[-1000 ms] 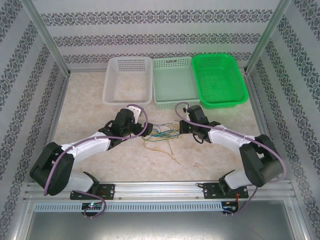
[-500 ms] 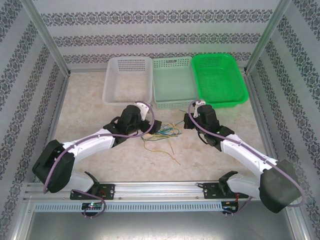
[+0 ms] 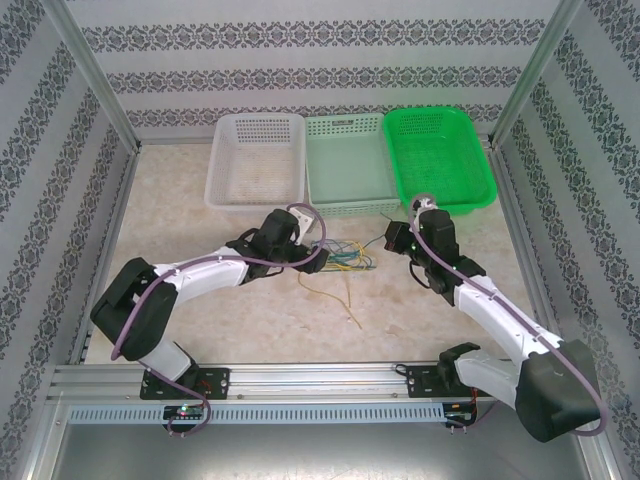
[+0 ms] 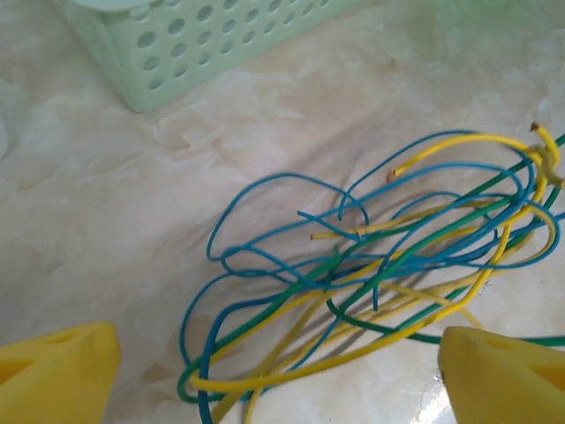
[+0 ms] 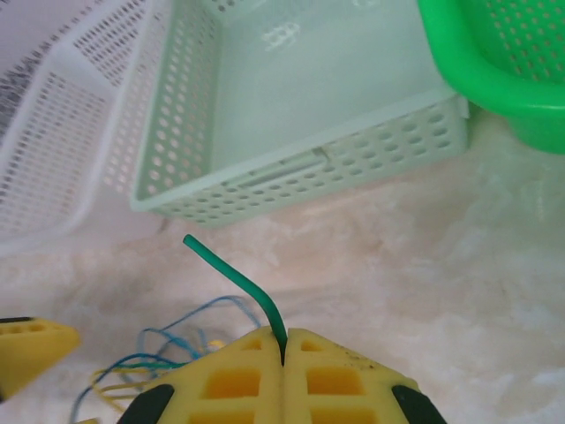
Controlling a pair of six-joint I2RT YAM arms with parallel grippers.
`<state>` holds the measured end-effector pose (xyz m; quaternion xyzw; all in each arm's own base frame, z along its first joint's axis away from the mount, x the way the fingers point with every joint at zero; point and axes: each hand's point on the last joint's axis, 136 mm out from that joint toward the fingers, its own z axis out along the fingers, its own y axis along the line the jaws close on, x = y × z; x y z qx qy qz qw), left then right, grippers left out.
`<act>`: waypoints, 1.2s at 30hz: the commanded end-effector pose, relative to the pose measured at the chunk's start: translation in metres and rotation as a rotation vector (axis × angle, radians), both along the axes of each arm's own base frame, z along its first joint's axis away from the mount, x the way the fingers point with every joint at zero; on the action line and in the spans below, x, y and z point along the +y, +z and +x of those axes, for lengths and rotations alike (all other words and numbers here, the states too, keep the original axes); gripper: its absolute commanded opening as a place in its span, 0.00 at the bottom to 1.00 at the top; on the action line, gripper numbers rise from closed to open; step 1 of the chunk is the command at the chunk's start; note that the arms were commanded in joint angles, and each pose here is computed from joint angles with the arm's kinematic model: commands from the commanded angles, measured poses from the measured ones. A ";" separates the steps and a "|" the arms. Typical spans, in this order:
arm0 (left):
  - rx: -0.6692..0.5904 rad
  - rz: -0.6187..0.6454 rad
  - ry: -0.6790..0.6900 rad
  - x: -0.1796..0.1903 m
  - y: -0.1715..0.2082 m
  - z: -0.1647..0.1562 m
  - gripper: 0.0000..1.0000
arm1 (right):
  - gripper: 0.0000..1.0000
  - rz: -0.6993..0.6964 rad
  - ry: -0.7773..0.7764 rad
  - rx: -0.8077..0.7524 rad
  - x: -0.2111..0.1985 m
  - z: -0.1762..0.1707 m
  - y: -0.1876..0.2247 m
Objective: Untangle the cables
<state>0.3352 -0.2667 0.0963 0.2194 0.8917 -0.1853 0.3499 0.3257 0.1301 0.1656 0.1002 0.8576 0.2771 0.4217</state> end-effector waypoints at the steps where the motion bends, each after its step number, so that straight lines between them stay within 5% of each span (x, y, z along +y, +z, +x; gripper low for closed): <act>1: 0.020 -0.007 -0.041 -0.017 -0.001 0.002 0.89 | 0.00 0.141 0.064 -0.079 0.018 0.001 0.040; 5: 0.056 -0.010 -0.046 -0.025 -0.010 0.007 0.85 | 0.00 0.161 0.080 -0.071 0.022 0.000 0.039; 9: 0.071 0.046 0.020 -0.016 -0.019 0.016 0.80 | 0.00 0.055 0.028 0.085 0.009 -0.004 -0.014; 15: 0.017 0.149 0.203 0.027 -0.003 0.021 1.00 | 0.53 -0.101 0.012 0.290 -0.008 -0.020 -0.079; 23: -0.055 0.210 0.377 0.083 0.046 -0.001 0.99 | 0.66 -0.169 0.054 0.272 0.001 -0.025 -0.069; 29: 0.211 0.148 0.379 0.089 -0.001 -0.053 1.00 | 0.68 -0.230 0.062 0.230 0.007 -0.038 -0.060; 36: 0.505 -0.008 0.409 0.066 -0.054 -0.088 0.85 | 0.70 -0.270 0.103 0.109 0.023 -0.031 -0.036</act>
